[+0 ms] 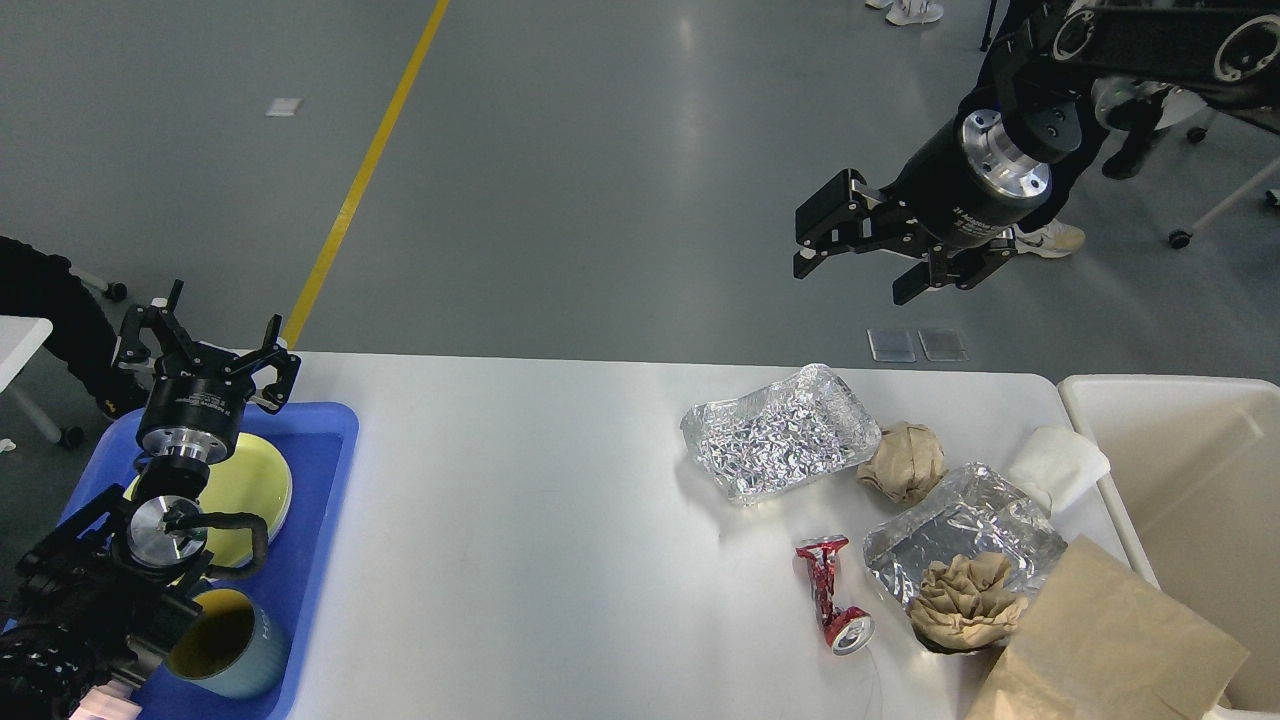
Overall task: Tidy desktop
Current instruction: 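Reach the right gripper down to the crumpled foil and grasp it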
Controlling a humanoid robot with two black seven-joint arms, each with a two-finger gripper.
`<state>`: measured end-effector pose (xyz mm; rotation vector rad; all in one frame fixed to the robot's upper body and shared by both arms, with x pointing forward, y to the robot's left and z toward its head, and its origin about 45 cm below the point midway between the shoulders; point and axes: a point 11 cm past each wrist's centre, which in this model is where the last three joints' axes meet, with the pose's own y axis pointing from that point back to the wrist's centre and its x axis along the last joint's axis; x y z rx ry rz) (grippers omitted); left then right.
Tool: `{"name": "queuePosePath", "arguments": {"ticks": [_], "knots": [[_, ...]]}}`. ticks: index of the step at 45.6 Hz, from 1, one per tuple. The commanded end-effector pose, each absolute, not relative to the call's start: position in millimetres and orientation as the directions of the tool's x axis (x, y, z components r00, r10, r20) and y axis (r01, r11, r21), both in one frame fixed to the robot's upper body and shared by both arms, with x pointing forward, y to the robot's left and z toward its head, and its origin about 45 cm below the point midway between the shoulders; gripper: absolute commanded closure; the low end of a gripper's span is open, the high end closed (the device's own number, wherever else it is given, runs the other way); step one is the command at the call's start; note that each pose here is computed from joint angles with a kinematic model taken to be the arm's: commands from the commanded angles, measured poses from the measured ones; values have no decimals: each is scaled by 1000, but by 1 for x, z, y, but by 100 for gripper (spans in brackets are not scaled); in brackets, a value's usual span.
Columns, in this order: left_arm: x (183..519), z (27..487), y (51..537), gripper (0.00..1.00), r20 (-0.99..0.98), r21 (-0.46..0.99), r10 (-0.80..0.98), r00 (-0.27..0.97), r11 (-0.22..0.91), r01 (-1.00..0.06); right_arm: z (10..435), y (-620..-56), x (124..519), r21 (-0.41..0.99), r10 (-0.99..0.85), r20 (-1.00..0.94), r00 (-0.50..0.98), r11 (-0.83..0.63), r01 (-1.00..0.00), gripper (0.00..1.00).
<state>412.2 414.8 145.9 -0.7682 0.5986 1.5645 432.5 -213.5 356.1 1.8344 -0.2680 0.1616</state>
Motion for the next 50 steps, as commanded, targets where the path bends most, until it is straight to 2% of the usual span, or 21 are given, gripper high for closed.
{"name": "queuePosePath", "arguments": {"ticks": [1,4,9,14,18,22,28,35,50], "knots": [[412,146,415,3,-762,-52,646,-48,-135,-990,295,-238,438,931,-191,246,950,-226,-286,0],[412,146,415,3,-762,-52,646,-48,-135,-990,257,-253,436,935,-243,240,940,-202,-291,0],[412,146,415,3,-762,-52,646,-48,-135,-990,200,-254,420,953,-257,193,947,-182,-243,0],[413,146,415,3,-762,-53,646,-47,-135,-989,176,-252,422,943,-295,210,932,-190,-272,0],[412,146,415,3,-762,-52,646,-48,-135,-989,155,-251,424,914,-426,204,882,-241,-327,0],[412,146,415,3,-762,-52,646,-48,-135,-990,133,-254,414,909,-508,152,848,-265,-322,0],[412,146,415,3,-762,-52,646,-48,-135,-990,114,-248,406,913,-519,133,844,-267,-308,0],[412,146,415,3,-762,-52,646,-48,-135,-990,108,-249,416,902,-530,179,829,-249,-353,0],[412,146,415,3,-762,-52,646,-48,-135,-990,75,-242,407,896,-553,221,804,-209,-391,0]]}}
